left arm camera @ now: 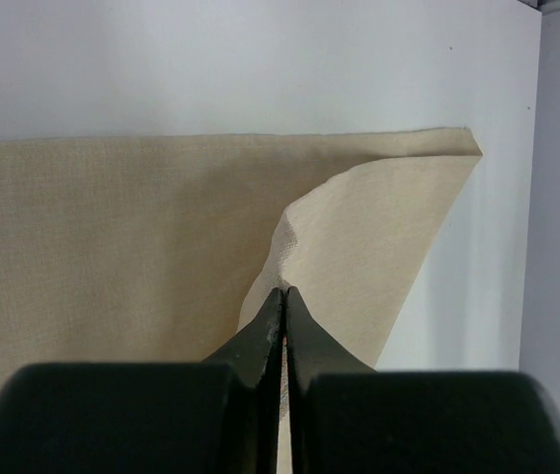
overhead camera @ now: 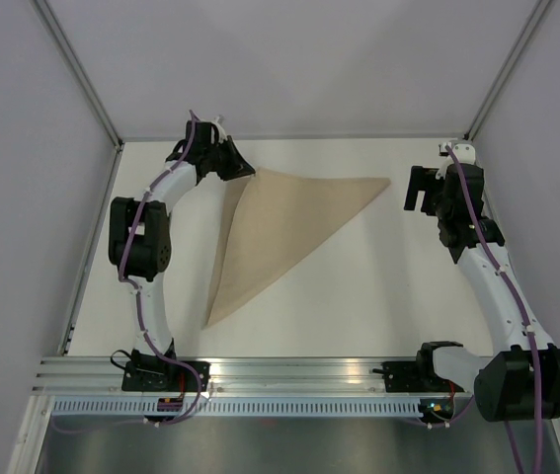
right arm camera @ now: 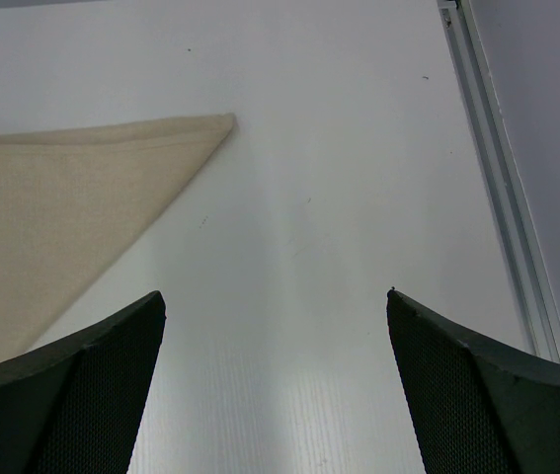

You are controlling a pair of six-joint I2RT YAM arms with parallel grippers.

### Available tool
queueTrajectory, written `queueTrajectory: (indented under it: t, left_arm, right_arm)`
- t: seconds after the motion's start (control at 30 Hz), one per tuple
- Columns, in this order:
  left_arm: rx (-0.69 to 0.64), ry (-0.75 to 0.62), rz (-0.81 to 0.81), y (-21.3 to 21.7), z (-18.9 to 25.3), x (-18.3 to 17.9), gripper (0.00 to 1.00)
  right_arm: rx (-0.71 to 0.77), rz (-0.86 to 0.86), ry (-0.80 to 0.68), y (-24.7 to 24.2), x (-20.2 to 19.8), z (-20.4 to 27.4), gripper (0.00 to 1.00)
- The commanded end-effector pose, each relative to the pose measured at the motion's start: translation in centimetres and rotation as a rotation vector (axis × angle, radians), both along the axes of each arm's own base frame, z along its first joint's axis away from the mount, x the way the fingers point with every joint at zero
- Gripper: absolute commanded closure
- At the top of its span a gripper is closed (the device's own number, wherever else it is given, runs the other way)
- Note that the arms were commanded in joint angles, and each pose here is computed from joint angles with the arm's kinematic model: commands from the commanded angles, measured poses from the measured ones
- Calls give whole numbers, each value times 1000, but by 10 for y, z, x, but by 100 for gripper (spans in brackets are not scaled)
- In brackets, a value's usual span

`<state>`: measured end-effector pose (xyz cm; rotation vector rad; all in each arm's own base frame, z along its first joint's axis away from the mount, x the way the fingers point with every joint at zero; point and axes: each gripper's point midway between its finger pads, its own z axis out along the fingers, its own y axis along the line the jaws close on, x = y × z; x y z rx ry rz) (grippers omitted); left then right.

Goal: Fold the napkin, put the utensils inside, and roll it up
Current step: Fold the napkin at the center of the board.

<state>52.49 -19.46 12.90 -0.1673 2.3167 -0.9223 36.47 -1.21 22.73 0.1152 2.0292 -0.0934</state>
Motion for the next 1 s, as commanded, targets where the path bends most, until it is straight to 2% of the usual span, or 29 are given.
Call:
queueTrajectory:
  t: [0.0, 0.97]
  left_arm:
    - [-35, -23, -8, 3, 15, 9, 98]
    - [-45, -36, 27, 30, 21, 30, 98]
  right_arm:
    - [-10, 1, 1, -2, 0, 0, 2]
    - [-20, 0, 17, -3, 1, -5, 2]
